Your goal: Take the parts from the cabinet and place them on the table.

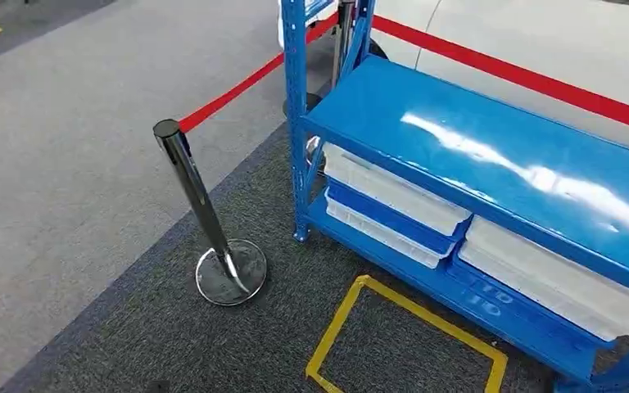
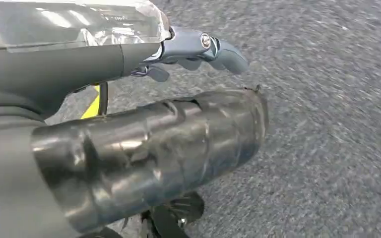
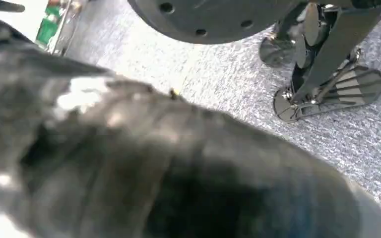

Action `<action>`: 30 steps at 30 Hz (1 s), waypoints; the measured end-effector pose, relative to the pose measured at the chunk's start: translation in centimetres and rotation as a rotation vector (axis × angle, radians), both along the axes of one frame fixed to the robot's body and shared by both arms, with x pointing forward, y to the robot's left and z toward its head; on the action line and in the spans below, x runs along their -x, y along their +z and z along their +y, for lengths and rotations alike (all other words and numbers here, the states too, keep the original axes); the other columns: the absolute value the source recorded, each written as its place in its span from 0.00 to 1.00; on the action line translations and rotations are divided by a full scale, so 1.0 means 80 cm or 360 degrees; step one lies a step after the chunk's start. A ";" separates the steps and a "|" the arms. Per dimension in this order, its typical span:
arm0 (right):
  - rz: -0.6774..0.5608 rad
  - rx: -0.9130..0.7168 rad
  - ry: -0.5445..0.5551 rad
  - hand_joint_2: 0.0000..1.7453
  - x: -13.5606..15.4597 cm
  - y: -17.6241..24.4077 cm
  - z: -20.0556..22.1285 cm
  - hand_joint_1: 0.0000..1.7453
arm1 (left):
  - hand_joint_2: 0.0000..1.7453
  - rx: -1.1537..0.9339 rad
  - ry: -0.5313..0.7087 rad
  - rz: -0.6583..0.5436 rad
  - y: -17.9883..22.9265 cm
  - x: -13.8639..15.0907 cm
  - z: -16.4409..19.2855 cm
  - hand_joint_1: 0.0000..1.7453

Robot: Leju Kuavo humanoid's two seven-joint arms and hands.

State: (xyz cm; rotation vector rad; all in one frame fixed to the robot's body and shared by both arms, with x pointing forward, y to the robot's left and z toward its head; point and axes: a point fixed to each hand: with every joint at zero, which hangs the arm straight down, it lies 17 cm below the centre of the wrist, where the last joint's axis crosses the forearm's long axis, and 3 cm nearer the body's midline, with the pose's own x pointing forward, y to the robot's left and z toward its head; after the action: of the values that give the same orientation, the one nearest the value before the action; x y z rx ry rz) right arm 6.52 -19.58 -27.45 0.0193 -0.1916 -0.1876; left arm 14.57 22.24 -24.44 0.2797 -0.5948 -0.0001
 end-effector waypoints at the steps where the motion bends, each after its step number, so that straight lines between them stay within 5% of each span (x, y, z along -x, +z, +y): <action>1: -0.0006 0.0001 0.0000 0.00 -0.003 0.000 0.000 0.00 | 0.00 -0.0001 -0.0001 0.0003 0.000 0.001 0.001 0.00; 30: -0.0051 0.0038 -0.0018 0.00 -0.008 0.001 -0.008 0.00 | 0.00 -0.0004 -0.0005 0.0002 0.000 0.000 -0.001 0.00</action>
State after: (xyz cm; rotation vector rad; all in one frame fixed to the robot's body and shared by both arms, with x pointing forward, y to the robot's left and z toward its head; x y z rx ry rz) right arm 7.19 -20.22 -27.40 -0.0027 -0.2259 -0.1960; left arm 14.56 22.18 -24.43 0.2813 -0.5940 -0.0042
